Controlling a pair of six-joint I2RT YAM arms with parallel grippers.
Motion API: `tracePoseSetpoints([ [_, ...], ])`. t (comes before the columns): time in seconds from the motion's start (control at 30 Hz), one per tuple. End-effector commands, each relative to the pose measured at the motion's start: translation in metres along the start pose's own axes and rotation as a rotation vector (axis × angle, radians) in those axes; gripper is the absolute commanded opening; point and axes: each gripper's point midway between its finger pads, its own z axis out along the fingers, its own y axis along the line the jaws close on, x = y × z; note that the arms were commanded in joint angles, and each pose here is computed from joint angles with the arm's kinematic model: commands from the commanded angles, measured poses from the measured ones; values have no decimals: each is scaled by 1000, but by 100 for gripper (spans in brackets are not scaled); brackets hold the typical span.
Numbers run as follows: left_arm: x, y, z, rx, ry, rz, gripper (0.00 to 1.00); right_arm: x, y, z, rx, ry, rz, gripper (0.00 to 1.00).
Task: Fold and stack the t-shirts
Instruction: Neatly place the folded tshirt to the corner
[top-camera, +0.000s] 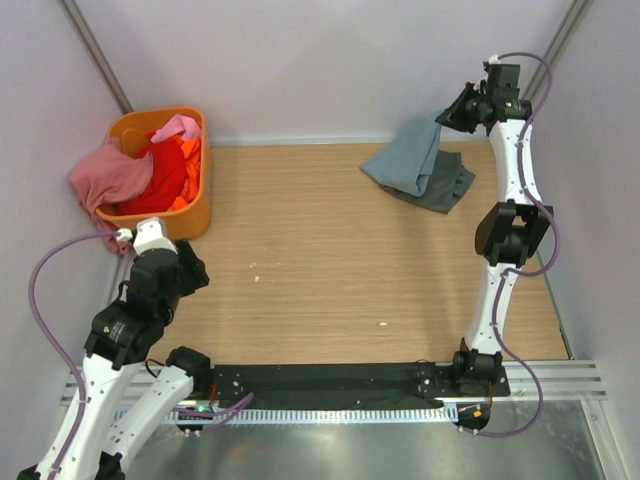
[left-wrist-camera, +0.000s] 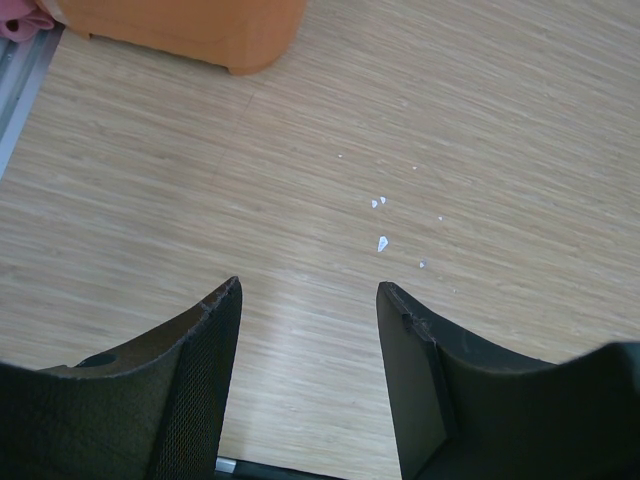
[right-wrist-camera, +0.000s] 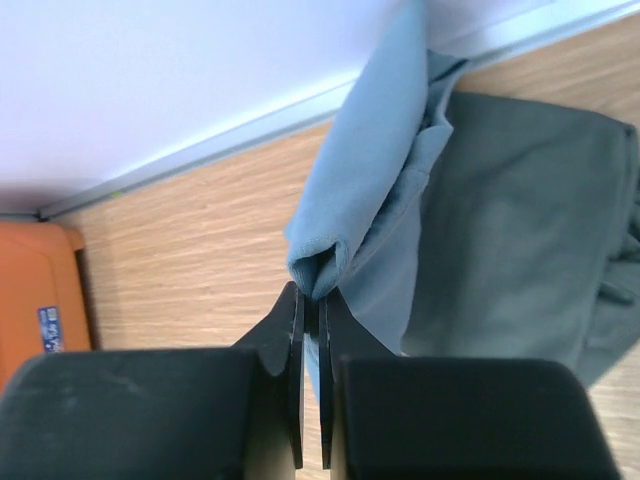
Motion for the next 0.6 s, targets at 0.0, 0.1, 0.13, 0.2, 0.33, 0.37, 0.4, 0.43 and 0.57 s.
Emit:
tracePoseSetpoints([
  [0.0, -9, -1, 1, -1, -41, -25, 58, -36, 22, -17, -87, -93, 2, 1],
  [0.1, -9, -1, 2, -2, -38, -25, 58, -46, 15, -19, -104, -108, 41, 1],
  [0.13, -9, -1, 2, -4, -38, -24, 58, -49, 8, -20, -101, -110, 51, 1],
  [0.2, -8, -1, 2, -6, -35, -23, 58, -47, 0, -21, -88, -100, 58, 1],
  [0.33, -8, -1, 4, -9, -29, -18, 58, -35, -22, -24, -63, -61, 64, 1],
  [0.37, -8, -1, 4, -10, -30, -19, 58, -28, -38, -22, -44, -38, 88, 1],
  [0.4, -7, -1, 4, -12, -27, -17, 58, -31, -47, -24, -42, -48, 93, 1],
  [0.43, -7, -1, 4, -12, -27, -17, 58, -31, -54, -29, -37, -50, 100, 1],
  [0.57, -8, -1, 4, -16, -30, -21, 58, -12, -134, -24, 22, 13, 225, 1],
])
